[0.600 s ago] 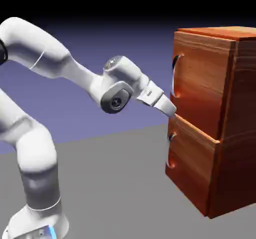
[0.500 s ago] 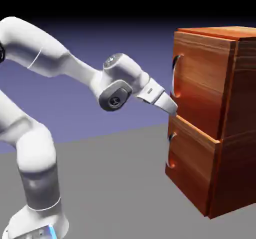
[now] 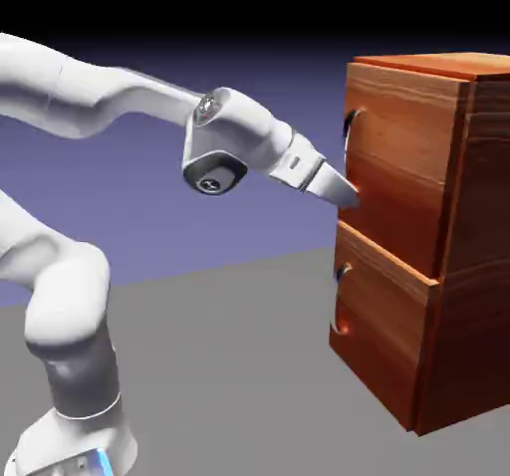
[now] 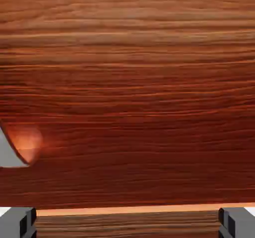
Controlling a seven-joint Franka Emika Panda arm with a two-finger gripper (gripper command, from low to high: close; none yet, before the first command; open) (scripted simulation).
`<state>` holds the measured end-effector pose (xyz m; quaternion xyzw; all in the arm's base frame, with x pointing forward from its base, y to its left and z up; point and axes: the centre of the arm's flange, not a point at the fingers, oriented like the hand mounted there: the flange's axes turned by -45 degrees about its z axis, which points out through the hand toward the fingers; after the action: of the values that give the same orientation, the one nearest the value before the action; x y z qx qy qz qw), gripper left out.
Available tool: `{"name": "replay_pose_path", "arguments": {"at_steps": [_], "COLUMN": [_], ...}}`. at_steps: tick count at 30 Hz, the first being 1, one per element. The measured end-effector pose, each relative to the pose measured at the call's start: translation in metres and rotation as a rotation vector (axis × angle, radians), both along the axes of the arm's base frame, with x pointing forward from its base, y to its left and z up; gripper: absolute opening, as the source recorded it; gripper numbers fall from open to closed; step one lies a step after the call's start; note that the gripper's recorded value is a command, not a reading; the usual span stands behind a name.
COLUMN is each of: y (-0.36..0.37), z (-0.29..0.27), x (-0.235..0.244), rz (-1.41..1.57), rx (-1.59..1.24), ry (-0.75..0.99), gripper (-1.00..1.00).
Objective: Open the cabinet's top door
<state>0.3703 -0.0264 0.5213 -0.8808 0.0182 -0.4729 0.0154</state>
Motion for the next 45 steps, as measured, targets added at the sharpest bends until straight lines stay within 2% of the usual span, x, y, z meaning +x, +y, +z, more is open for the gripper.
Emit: {"name": "replay_pose_path", "arguments": {"at_steps": [22,45], "y": [0.025,0.093], "z": [0.013,-0.024], "x": [-0.02,0.001], "rz": [-0.006,-0.061], "rx": [0.019,-0.067], "ry": [-0.274,-0.582], "gripper": [0.0,0.0]}}
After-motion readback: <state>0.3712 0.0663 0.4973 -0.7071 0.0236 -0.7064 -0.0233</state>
